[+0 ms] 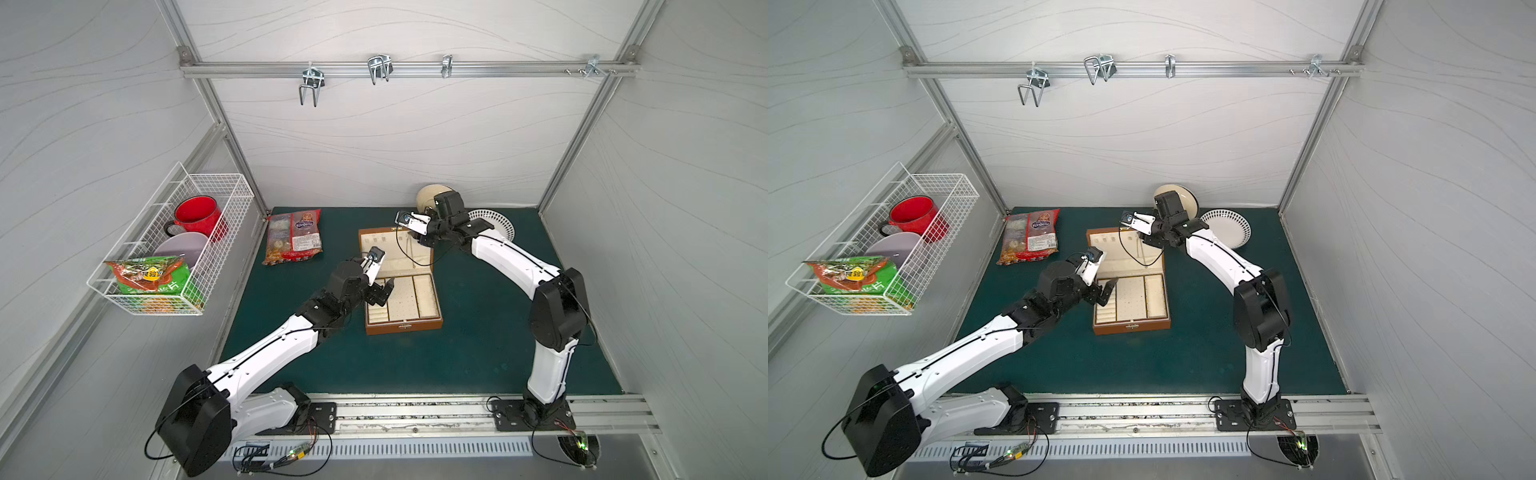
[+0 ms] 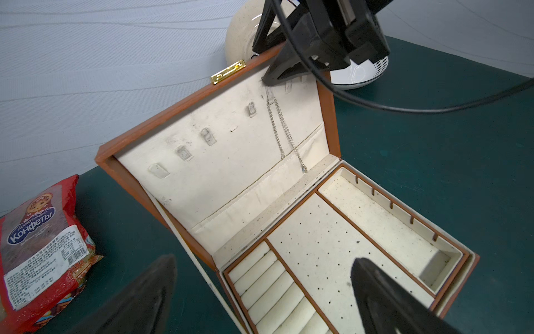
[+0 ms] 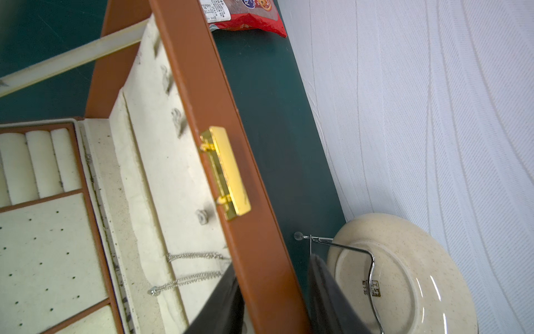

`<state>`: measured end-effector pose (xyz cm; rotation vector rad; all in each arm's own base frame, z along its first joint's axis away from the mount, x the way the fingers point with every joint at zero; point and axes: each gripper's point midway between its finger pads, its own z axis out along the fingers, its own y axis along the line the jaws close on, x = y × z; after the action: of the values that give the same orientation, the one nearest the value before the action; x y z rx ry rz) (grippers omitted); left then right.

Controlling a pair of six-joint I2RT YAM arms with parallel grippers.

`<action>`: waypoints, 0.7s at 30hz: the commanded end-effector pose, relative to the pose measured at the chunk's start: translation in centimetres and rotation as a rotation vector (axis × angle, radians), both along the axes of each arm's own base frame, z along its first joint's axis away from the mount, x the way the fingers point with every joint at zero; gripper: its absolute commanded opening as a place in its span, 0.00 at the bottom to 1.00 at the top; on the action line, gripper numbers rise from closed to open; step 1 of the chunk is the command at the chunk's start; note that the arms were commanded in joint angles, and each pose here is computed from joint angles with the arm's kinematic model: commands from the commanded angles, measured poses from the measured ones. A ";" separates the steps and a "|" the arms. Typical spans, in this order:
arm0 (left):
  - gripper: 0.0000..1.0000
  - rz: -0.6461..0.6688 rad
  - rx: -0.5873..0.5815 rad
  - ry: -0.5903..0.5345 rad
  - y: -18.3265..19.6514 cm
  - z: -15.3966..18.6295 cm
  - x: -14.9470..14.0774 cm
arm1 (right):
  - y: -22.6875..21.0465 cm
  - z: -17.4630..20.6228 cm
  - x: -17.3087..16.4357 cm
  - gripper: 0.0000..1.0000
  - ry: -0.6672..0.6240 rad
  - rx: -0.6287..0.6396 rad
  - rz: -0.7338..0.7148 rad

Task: Put jewelry chain into jewelry box
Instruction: Close the fastener on the jewelry box.

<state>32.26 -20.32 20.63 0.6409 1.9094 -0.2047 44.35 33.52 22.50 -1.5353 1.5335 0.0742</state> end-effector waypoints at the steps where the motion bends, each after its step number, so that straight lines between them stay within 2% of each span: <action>1: 1.00 -0.001 -0.043 -0.050 -0.1 1.8 0.2 | 0.7 -3.1 -1.0 0.40 0.069 -0.039 0.012; 4: 1.00 0.000 -0.043 -0.050 -0.1 1.8 0.2 | 0.7 -1.9 -1.0 0.47 0.052 -0.010 -0.007; 6: 1.00 0.000 -0.048 -0.053 -0.1 2.0 0.2 | 0.5 -0.9 -1.1 0.56 0.039 0.013 -0.018; 9: 1.00 0.000 -0.054 -0.058 -0.1 2.4 0.2 | 0.2 0.8 -2.0 0.64 0.027 0.056 -0.027; 10: 1.00 0.002 -0.058 -0.061 -0.1 2.7 0.1 | 0.1 1.6 -2.5 0.70 0.018 0.083 -0.031; 12: 1.00 0.005 -0.059 -0.062 0.1 2.9 0.1 | -0.2 2.7 -3.2 0.97 0.011 0.117 -0.040; 17: 1.00 0.031 -0.078 -0.061 0.7 3.8 -0.3 | -1.9 5.3 -5.8 0.99 0.016 0.210 -0.086; 21: 1.00 0.109 -0.082 -0.059 2.4 4.6 -0.3 | -4.6 6.6 -7.2 0.99 0.013 0.299 -0.193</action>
<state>31.40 -19.10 22.18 0.5811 1.9040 -0.2071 37.70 30.23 26.51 -1.3070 1.5840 0.1687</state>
